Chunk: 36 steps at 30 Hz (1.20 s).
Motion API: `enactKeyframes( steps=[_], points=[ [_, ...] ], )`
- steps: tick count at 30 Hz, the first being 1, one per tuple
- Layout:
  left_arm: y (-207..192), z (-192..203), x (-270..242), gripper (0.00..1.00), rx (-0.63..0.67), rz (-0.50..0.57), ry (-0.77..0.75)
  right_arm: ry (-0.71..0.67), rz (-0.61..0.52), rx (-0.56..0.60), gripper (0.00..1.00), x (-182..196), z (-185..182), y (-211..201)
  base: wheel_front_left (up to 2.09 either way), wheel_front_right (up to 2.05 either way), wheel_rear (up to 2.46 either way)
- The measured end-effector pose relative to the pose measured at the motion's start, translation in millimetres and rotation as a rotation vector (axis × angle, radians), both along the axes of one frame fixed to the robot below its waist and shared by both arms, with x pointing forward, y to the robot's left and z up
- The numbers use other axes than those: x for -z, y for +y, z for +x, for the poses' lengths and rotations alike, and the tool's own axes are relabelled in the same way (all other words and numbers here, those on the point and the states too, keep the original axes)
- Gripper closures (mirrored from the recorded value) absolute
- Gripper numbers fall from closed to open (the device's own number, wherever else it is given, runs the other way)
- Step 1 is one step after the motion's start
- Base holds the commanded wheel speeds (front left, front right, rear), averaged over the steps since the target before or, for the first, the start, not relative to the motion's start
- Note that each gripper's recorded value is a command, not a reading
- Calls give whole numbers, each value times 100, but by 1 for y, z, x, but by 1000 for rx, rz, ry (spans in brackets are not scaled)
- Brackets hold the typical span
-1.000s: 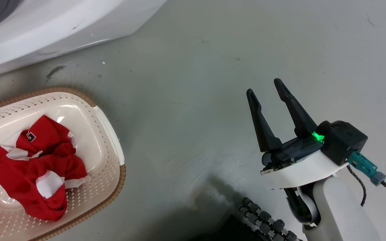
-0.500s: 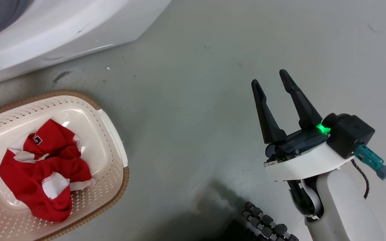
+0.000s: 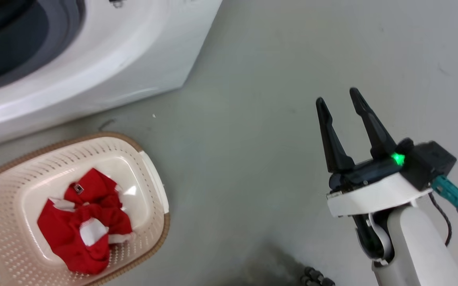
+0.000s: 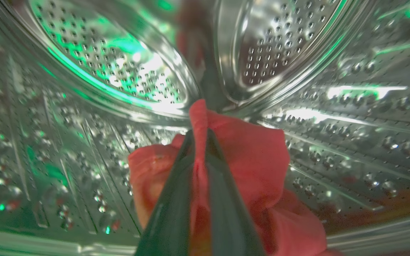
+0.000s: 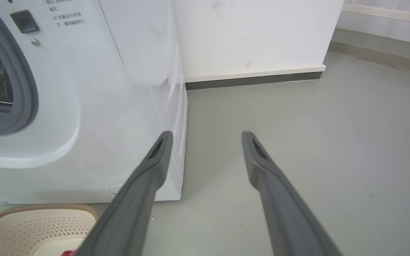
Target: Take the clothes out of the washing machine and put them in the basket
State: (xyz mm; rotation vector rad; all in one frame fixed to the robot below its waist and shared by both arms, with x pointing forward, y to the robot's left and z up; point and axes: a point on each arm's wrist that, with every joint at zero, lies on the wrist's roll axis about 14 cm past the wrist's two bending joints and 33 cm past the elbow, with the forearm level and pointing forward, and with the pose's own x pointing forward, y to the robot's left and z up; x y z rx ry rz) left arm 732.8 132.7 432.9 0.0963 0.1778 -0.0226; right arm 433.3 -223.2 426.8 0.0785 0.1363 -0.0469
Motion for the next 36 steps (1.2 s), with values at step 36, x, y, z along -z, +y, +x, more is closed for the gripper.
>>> enactKeyframes(
  steps=[36],
  points=[
    [39, -241, -111, 100, 47, -83, -330, -201, 11, -54, 0, -110, -64, 26, 0, 0, 0]
  ],
)
